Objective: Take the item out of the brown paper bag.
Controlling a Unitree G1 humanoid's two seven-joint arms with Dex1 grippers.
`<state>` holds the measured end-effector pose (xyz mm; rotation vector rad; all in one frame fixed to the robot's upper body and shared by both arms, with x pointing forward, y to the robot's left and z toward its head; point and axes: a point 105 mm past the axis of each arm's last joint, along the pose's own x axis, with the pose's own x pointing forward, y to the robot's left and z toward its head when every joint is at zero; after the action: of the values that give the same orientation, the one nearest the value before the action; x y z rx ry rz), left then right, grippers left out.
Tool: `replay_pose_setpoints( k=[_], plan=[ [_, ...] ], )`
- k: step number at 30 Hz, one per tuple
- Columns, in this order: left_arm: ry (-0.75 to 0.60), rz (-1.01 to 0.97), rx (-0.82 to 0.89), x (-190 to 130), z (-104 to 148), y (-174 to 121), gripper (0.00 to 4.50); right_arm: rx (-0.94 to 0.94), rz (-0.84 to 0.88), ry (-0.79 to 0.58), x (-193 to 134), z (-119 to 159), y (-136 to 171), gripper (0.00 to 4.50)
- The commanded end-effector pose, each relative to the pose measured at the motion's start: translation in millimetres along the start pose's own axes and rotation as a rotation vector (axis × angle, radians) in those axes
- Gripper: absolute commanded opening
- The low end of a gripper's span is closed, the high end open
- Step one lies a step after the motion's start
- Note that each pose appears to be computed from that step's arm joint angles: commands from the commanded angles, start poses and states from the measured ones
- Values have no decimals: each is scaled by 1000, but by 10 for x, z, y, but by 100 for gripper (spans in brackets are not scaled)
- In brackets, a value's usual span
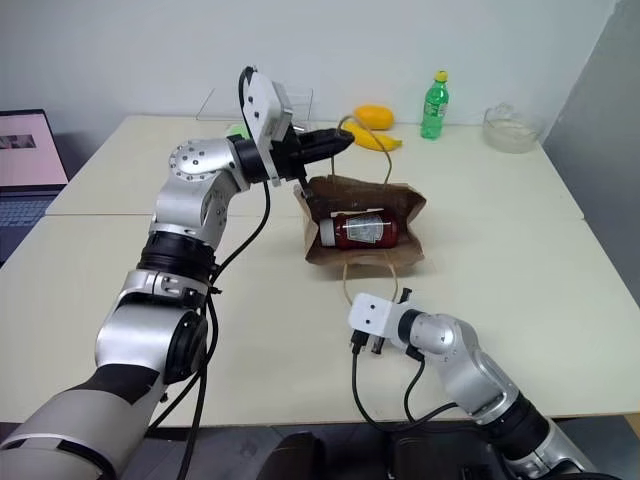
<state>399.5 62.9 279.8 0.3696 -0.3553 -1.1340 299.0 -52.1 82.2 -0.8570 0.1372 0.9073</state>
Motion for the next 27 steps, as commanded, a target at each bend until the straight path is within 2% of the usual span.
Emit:
replay_pose_setpoints(
  k=[1,2,9,14,18,20,23,27],
  plan=[
    [-42,-25,32,-5,160,-42,0,30,36,5,-74,-19,68,240],
    [-40,-28,29,-9,149,-56,0,42,49,-17,-116,27,69,270],
    [-32,-52,19,-19,108,-140,0,80,123,-104,-474,231,-55,270],
    [-32,-65,13,-4,89,-185,0,97,252,-159,-774,359,-7,270],
    [-37,-69,11,3,114,-188,0,119,249,-199,-938,468,-178,270],
    [-36,-67,12,-3,119,-178,0,58,168,-189,-914,535,-396,270],
    [-36,-65,17,-9,136,-166,0,9,108,-201,-788,662,-549,270],
    [-29,-56,46,-31,172,-116,0,-124,-9,-118,-346,605,-730,270]
  ],
)
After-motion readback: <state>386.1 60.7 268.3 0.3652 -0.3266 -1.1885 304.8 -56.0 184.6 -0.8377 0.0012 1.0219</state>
